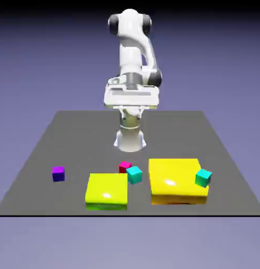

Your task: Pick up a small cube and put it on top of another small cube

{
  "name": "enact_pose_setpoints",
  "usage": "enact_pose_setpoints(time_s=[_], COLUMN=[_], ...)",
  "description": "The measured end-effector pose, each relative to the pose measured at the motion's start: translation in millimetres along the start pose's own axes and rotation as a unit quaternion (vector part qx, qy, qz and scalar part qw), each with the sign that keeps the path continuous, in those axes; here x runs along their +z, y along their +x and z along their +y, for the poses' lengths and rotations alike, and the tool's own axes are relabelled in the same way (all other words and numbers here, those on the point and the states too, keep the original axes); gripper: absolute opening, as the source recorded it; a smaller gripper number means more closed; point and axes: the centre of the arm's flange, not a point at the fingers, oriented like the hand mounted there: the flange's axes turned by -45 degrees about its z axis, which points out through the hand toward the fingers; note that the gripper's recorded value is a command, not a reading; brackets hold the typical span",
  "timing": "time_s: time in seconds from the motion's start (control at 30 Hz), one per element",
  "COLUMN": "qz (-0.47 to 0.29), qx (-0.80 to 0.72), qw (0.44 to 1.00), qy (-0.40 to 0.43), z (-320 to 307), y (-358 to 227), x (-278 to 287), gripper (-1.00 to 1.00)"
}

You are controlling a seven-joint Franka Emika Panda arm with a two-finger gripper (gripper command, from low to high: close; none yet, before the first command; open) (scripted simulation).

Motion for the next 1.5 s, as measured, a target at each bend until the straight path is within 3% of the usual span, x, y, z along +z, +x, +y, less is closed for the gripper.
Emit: enact_pose_setpoints(time_s=[0.27,0.57,1.0,1.5], qz=[-0.195,-0.363,-0.403,-0.395], qx=[-0.238,-0.478,-0.490,-0.489], qw=[0.950,0.782,0.763,0.764], qy=[0.060,0.168,0.121,0.145], z=[-14.0,-27.5,-7.1,-13.9], y=[-114.4,-255.1,-273.7,-302.8], x=[76.0,102.7,122.0,144.7], gripper=[0.00,0.00,0.00,0.00])
